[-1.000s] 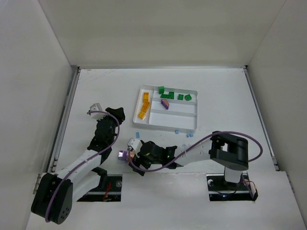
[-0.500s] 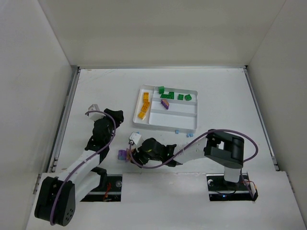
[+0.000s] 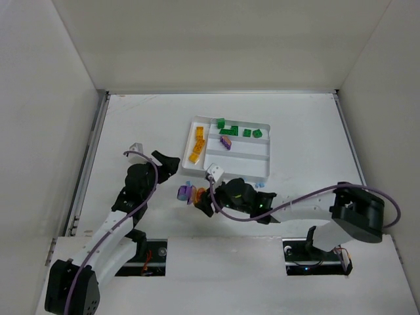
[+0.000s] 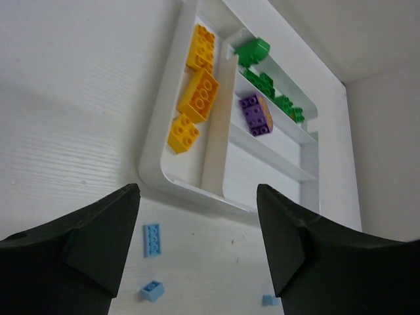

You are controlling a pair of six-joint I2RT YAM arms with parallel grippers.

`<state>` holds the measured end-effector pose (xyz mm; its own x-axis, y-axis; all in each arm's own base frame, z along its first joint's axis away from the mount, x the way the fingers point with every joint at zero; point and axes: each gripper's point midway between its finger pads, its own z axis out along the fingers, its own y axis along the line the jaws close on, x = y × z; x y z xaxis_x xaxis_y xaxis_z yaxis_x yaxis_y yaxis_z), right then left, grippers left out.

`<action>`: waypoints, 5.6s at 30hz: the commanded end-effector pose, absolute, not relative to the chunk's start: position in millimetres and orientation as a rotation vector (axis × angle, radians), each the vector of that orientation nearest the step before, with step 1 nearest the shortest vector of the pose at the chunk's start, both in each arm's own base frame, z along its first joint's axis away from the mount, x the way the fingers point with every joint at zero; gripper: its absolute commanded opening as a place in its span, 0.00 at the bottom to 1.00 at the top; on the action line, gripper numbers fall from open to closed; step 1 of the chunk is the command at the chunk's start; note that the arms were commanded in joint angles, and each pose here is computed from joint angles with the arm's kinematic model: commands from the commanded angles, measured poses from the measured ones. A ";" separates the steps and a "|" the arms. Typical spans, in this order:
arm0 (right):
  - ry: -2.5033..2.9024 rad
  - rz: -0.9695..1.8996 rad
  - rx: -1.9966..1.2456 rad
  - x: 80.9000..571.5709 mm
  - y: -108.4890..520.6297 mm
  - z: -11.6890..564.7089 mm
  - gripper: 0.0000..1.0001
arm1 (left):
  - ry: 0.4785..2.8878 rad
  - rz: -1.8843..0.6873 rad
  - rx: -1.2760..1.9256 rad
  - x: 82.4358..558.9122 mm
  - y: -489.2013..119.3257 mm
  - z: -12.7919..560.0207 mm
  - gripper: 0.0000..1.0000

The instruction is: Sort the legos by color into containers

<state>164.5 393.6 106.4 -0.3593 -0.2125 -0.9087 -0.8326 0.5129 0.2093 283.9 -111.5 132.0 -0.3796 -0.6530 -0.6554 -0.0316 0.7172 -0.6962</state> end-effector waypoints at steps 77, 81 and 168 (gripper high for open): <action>1.856 0.724 -0.524 230.2 331.5 136.3 0.43 | 2.070 -0.988 -0.233 254.4 -200.8 154.2 0.38; 1.852 0.684 -0.471 236.3 321.2 140.4 0.43 | 2.016 -0.964 -0.250 270.8 -196.8 168.6 0.38; 1.819 0.622 0.095 285.3 207.1 149.5 0.42 | 2.140 -1.228 -0.015 296.6 -401.4 160.9 0.42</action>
